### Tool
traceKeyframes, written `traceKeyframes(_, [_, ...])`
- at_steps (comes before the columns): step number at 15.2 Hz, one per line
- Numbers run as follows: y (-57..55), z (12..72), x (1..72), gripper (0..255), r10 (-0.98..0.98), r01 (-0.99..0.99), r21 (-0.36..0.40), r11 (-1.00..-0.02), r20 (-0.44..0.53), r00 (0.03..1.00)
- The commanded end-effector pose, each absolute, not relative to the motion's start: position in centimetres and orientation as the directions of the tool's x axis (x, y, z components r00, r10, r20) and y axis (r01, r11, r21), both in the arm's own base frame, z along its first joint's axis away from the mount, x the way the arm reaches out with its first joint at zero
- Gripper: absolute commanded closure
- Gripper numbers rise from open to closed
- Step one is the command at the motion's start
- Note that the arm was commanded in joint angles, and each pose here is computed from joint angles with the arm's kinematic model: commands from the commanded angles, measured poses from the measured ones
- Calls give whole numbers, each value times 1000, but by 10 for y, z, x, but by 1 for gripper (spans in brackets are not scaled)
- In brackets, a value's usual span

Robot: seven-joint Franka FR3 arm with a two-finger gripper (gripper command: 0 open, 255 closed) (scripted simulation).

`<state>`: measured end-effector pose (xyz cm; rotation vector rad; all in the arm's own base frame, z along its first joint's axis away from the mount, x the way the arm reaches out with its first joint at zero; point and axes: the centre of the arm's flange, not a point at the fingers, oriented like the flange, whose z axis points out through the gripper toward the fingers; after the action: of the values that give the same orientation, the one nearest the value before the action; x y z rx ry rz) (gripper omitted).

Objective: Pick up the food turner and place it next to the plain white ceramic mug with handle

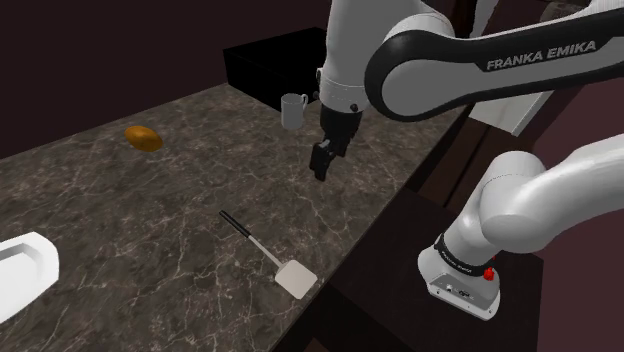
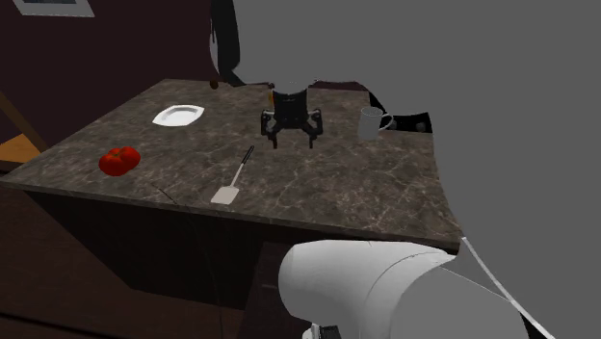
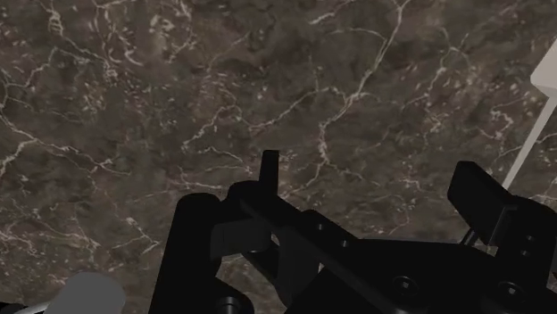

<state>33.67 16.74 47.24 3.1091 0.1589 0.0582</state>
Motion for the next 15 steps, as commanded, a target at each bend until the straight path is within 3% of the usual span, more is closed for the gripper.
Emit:
traceKeyframes(1, [193, 462, 339, 0, 83, 82, 25, -996, 42, 996])
traceKeyframes(15, [350, 379, 373, 0, -41, -41, 0, -999, 66, 997])
